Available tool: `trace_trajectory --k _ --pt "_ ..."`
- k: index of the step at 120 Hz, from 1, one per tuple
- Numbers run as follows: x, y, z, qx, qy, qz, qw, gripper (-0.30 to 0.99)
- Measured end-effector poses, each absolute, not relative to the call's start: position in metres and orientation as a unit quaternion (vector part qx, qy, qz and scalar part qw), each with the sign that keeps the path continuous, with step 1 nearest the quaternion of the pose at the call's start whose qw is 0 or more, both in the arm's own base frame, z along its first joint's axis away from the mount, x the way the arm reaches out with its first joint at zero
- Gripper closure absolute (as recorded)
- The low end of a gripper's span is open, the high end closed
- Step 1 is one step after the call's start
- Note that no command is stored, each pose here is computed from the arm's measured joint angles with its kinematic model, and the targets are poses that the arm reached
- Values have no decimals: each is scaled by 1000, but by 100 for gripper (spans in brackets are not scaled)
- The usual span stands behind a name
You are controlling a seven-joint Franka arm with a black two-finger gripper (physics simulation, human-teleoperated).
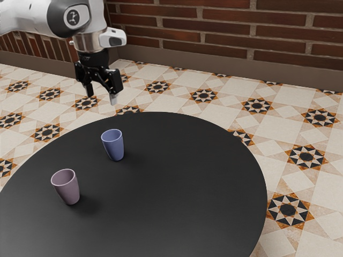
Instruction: Place the left cup onto the right cup
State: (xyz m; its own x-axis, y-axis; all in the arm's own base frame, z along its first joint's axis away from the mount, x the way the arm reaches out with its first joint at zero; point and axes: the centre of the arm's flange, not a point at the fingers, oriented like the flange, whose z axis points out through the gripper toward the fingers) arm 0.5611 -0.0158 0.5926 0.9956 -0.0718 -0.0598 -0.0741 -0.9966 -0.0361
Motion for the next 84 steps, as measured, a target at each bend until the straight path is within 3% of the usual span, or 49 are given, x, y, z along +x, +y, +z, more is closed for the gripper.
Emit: trace_trajectory --k 84 --pt "574 -19 569 -999 43 28 18 0"
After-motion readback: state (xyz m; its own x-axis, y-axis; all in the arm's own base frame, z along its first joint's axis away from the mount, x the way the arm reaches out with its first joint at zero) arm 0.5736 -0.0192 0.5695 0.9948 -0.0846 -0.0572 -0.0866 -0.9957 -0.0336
